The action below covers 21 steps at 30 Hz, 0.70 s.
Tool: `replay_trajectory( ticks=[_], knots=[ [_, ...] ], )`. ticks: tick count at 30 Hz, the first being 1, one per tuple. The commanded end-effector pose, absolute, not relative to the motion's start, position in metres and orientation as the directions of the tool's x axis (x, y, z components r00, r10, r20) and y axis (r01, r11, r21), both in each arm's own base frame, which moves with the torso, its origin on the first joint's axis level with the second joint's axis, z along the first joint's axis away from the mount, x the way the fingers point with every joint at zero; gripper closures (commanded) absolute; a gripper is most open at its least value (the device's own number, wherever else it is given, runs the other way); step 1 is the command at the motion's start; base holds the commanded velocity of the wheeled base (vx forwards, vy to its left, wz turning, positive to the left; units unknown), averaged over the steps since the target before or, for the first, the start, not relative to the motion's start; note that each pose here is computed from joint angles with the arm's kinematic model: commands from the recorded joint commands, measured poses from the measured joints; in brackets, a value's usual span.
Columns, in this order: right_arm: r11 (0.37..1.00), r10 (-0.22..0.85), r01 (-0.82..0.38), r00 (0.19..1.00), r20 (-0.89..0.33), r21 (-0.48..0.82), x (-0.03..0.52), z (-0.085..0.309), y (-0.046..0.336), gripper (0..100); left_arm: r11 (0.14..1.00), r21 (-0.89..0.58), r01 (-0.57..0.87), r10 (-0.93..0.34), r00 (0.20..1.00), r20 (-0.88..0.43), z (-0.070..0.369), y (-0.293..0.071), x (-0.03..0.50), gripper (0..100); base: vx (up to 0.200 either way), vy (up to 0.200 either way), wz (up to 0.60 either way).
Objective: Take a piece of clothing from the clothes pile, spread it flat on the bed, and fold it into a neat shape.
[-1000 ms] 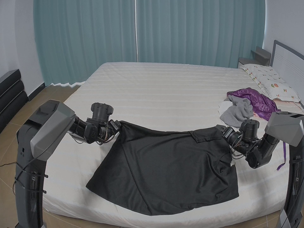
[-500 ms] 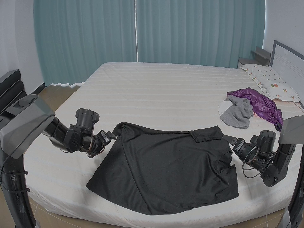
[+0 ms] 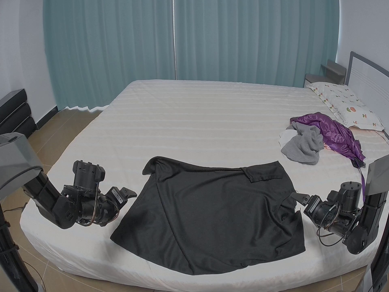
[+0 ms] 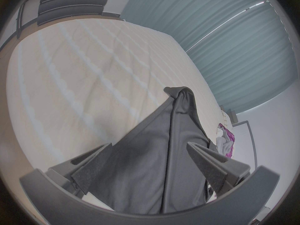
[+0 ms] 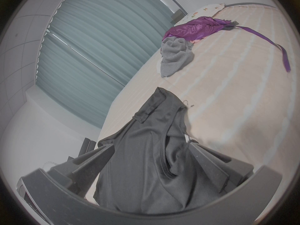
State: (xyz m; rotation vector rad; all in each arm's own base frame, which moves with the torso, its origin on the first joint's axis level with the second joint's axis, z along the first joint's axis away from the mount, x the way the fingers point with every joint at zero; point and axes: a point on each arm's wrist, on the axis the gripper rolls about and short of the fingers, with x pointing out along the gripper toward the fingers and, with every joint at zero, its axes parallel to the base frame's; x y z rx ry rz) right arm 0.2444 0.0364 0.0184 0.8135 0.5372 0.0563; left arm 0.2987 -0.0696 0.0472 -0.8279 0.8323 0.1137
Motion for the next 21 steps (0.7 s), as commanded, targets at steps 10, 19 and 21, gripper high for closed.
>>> replay_trajectory(
  ticks=[10, 19, 21],
  knots=[
    [0.691, 0.251, 0.180, 0.849, -0.466, 0.700, 0.227, 0.020, 0.035, 0, 0.670, -0.624, -0.402, -0.275, 0.647, -0.711, 0.048, -0.068, 0.262, 0, -0.060, 0.000, 0.00],
    [0.692, 0.253, 0.184, 0.843, -0.474, 0.698, 0.227, 0.018, 0.035, 0, 0.619, -0.669, -0.410, -0.287, 0.675, -0.680, 0.050, -0.070, 0.266, 0, 0.000, -0.022, 0.00],
    [0.693, 0.257, 0.181, 0.842, -0.474, 0.698, 0.227, 0.018, 0.036, 0, 0.619, -0.670, -0.409, -0.287, 0.676, -0.678, 0.050, -0.070, 0.266, 0, 0.000, -0.200, 0.00]
  ],
)
